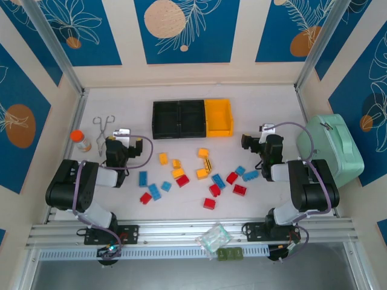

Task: Sort the legos into containers by color
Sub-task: Pick up the lego from the bottom-right of the table.

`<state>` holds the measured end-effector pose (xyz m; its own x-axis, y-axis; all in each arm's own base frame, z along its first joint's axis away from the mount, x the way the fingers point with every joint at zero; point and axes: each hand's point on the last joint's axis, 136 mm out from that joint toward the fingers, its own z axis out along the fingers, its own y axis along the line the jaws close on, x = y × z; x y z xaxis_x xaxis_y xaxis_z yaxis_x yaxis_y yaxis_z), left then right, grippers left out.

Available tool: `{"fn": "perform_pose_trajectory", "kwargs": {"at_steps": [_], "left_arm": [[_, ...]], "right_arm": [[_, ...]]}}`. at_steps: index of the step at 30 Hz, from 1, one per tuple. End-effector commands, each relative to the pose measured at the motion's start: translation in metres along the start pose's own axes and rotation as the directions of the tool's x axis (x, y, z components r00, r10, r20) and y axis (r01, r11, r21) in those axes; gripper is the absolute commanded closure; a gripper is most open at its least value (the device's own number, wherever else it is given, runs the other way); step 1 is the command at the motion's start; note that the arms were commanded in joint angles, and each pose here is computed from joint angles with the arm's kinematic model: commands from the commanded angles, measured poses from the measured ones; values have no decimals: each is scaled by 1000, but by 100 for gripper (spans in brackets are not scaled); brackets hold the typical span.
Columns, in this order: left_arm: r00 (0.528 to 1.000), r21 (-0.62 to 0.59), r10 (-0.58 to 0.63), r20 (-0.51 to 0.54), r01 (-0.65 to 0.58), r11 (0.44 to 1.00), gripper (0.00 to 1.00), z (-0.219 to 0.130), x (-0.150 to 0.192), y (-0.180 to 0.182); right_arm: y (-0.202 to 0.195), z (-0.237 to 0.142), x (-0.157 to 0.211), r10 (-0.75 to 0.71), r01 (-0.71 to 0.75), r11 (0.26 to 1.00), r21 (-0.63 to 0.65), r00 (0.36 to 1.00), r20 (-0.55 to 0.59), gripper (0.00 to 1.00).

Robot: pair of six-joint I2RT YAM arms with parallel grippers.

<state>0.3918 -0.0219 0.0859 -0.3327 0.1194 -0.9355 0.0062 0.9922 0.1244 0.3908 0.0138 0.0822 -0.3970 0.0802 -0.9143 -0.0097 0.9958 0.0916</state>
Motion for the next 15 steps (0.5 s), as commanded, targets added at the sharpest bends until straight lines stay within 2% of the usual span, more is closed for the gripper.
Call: {"fn": "perform_pose_trajectory", "kwargs": {"at_steps": [1, 15], "left_arm": [[1000, 14, 2, 25, -2, 1000, 1, 0, -8, 1], [1000, 16, 0, 23, -1, 1000, 1, 0, -8, 0]], "right_arm": [[3, 1, -13, 7, -7, 1000, -13, 999, 33, 1], [3, 1, -13, 7, -7, 1000, -14, 999, 33, 1]]}}
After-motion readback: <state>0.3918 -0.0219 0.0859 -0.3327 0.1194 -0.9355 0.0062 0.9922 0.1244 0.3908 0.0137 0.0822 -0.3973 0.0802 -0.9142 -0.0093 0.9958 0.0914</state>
